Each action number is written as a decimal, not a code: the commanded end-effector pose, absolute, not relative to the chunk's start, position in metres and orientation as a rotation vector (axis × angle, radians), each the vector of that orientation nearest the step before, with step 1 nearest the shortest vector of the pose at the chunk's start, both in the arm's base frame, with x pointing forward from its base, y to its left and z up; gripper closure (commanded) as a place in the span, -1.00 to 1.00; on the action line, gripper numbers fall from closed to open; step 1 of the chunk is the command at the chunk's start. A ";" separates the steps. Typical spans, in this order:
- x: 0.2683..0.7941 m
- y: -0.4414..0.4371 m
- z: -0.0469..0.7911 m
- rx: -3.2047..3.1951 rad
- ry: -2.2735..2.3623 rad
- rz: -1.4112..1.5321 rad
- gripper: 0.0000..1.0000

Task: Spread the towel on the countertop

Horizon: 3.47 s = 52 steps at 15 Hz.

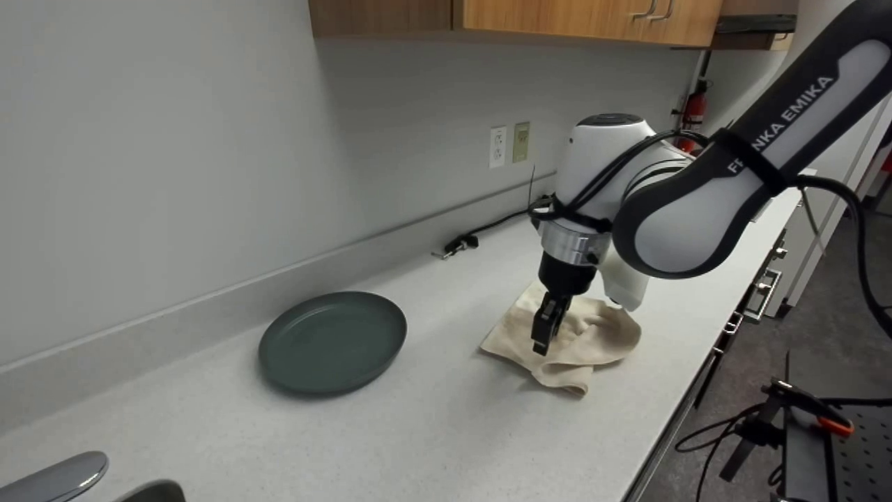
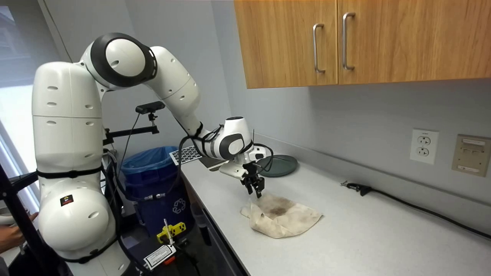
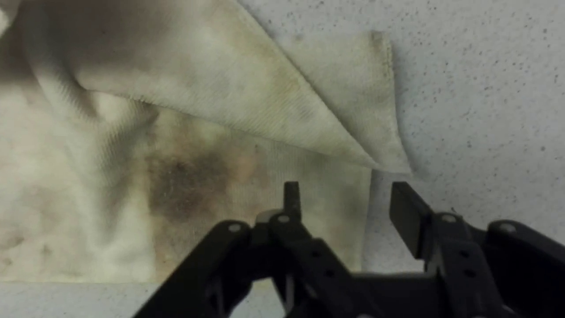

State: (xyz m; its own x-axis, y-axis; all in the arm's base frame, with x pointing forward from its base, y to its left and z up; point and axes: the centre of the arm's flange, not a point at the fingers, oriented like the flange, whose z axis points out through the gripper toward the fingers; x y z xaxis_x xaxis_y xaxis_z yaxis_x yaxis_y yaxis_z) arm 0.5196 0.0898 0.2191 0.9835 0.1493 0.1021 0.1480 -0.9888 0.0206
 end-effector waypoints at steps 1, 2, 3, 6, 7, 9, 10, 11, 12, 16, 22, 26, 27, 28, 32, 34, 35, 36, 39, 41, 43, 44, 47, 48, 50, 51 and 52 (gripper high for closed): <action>0.507 0.085 0.222 3.178 0.446 0.104 -0.74; 0.507 0.087 0.220 3.194 0.504 0.087 -0.88; 0.507 0.088 0.219 3.208 0.551 0.071 -0.98; 0.510 0.086 0.217 3.239 0.644 0.019 -1.00; 0.511 0.083 0.216 3.234 0.672 -0.002 -1.00; 0.513 0.076 0.212 3.208 0.707 -0.038 -1.00; 0.514 0.073 0.209 3.195 0.713 -0.046 -1.00; 0.515 0.070 0.207 3.180 0.716 -0.050 -1.00; 0.516 0.069 0.203 3.159 0.713 -0.047 -1.00; 0.520 0.067 0.192 3.101 0.719 -0.027 -1.00; 0.528 0.077 0.184 3.092 0.700 -0.007 -0.95; 0.534 0.080 0.183 3.094 0.691 -0.001 -0.30; 0.534 0.080 0.182 3.098 0.684 0.000 -0.16; 0.535 0.080 0.181 3.102 0.674 0.001 -0.01; 0.536 0.079 0.180 3.125 0.631 -0.002 0.62; 0.538 0.077 0.181 3.136 0.597 0.004 0.93; 0.538 0.076 0.181 3.138 0.586 0.004 0.99; 0.537 0.076 0.181 3.136 0.581 0.005 1.00; 0.533 0.078 0.192 3.132 0.583 0.025 0.99; 0.528 0.078 0.207 3.123 0.612 0.050 0.99; 0.521 0.074 0.225 3.112 0.624 0.065 0.99; 0.518 0.072 0.232 3.112 0.626 0.067 0.99; 0.495 0.064 0.248 3.092 0.631 0.038 0.99; 0.485 0.061 0.251 3.089 0.627 0.024 0.99; 0.462 0.055 0.253 3.086 0.620 -0.026 0.99; 0.450 0.052 0.252 3.088 0.614 -0.054 0.99; 0.440 0.050 0.252 3.089 0.607 -0.077 0.99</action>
State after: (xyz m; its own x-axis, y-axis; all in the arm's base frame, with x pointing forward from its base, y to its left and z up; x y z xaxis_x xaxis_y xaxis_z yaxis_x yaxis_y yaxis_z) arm 0.4835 0.0628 0.2363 0.9279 0.3726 -0.0115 0.3723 -0.9279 -0.0198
